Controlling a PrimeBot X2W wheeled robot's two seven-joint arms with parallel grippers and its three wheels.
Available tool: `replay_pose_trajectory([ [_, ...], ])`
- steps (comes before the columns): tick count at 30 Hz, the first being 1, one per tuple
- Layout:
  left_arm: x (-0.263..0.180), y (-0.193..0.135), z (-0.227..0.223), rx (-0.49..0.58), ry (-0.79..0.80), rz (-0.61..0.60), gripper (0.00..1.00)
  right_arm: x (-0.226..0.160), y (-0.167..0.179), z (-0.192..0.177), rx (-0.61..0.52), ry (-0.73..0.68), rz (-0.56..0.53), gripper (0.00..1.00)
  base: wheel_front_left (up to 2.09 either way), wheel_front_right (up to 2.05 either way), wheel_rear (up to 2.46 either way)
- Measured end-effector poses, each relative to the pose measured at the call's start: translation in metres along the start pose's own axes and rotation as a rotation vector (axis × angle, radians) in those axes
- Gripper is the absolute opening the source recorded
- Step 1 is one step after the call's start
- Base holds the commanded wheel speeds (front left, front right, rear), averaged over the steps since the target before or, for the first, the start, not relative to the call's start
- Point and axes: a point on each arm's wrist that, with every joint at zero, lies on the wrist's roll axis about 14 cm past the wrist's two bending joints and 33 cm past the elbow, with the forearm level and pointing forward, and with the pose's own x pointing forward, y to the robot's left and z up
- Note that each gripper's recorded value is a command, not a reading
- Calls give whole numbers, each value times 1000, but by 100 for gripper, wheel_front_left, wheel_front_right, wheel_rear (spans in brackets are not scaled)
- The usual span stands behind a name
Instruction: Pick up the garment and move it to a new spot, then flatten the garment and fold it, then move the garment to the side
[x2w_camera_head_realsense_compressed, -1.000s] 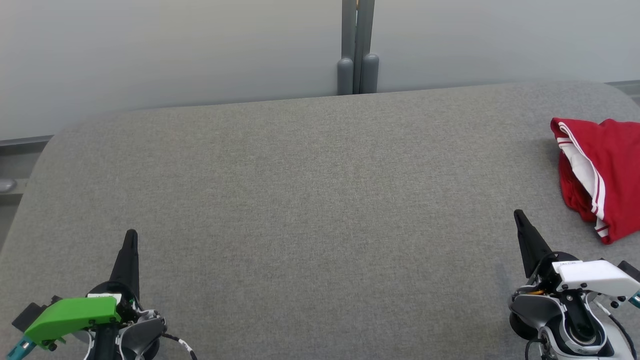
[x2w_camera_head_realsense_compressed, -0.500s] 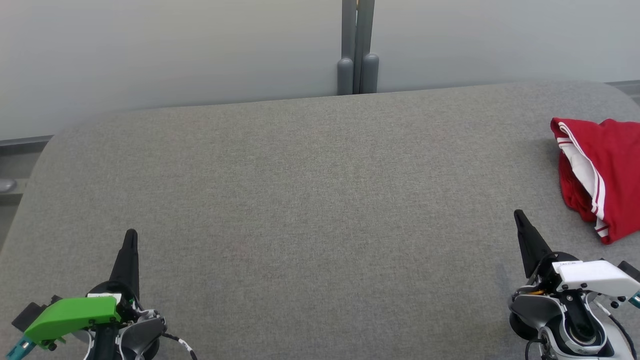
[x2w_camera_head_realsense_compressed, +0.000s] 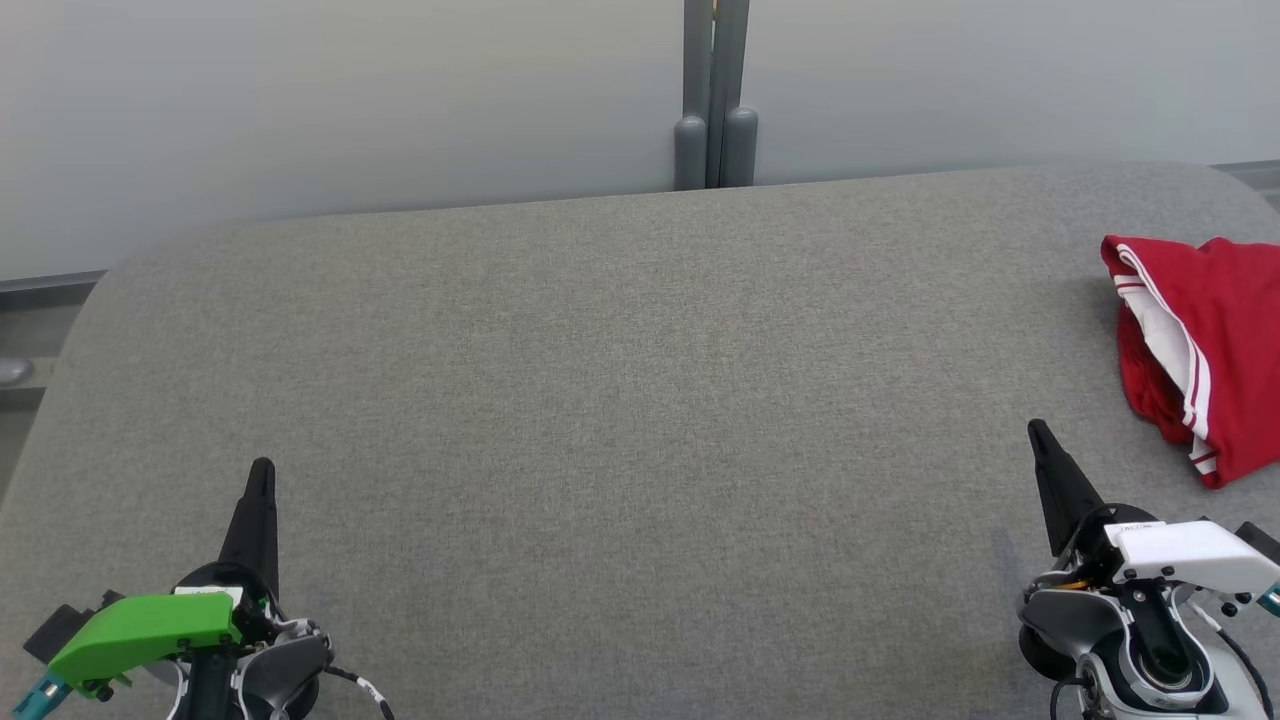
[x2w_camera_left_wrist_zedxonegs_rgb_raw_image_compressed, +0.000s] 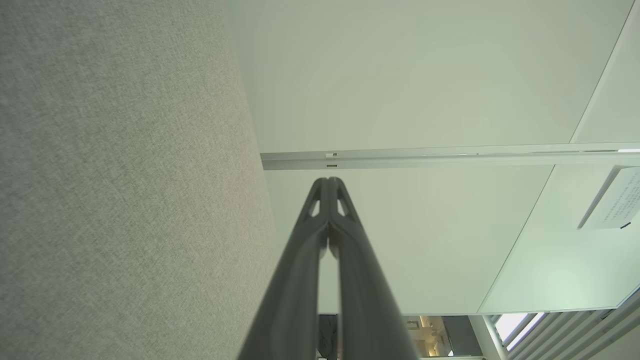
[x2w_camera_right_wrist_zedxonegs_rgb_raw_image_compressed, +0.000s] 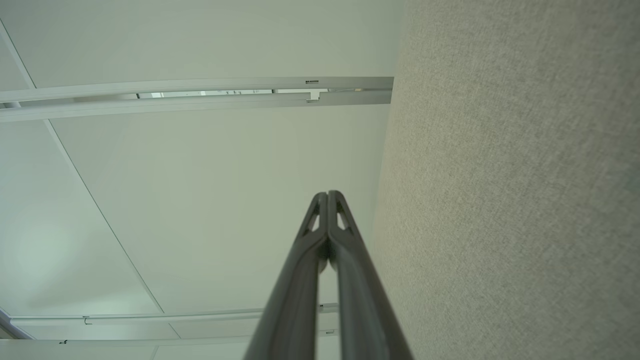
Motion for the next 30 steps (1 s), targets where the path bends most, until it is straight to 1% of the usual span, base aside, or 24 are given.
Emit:
replay_pose_trajectory([
  [30,0,0,0,0,0,0,0,0,0,0,0,0,0,0,0,0,0],
])
